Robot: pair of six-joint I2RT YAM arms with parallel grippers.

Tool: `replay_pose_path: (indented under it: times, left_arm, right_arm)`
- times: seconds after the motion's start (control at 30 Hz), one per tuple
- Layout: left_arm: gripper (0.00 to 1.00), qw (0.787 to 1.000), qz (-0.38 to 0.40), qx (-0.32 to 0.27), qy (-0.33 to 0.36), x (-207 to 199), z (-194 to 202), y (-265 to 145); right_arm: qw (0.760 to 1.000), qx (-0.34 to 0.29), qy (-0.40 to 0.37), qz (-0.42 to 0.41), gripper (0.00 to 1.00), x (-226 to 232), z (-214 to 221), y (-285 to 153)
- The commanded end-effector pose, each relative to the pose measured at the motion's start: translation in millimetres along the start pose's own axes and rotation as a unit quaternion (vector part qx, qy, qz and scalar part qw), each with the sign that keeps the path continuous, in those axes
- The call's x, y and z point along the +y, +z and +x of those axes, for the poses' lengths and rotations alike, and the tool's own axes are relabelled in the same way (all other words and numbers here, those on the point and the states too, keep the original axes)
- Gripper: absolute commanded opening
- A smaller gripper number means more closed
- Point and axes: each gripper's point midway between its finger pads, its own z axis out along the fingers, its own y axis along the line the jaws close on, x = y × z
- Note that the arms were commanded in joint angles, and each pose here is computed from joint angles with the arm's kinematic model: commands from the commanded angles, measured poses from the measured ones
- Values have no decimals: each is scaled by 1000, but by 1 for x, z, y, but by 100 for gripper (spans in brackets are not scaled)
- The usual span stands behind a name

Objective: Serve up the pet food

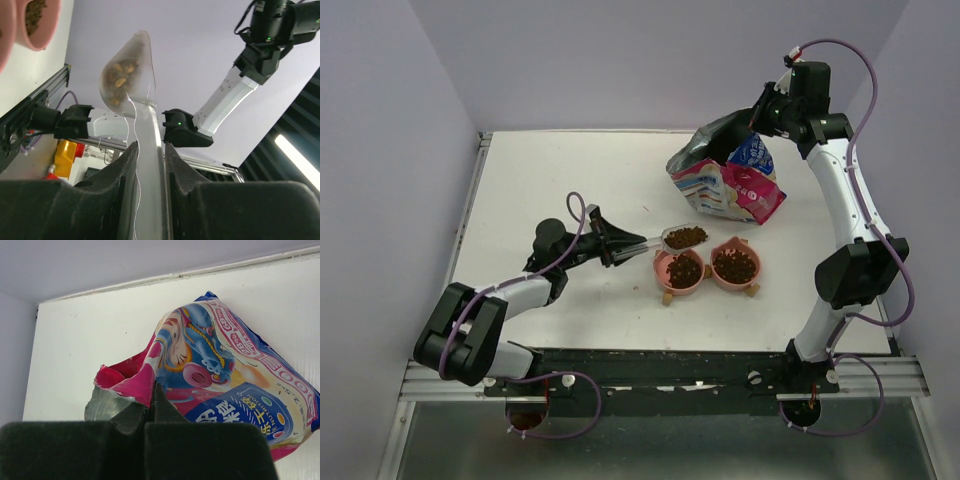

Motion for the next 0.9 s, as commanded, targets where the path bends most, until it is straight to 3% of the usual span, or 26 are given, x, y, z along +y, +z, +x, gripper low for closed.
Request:
replay_pose_path:
  times: [0.0, 0.5, 0.87]
  left_arm:
    - [0, 1000, -15, 15, -1, 20, 9, -13]
    - [0, 991, -121, -46, -37, 83, -13, -40]
    - [0, 968, -241, -64, -7, 89, -25, -44]
  right_arm:
    - [990, -114, -22, -79, 0, 48, -70, -36]
    - [990, -113, -23, -78, 0, 46, -67, -36]
    - [990, -114, -25, -77, 0, 46, -67, -38]
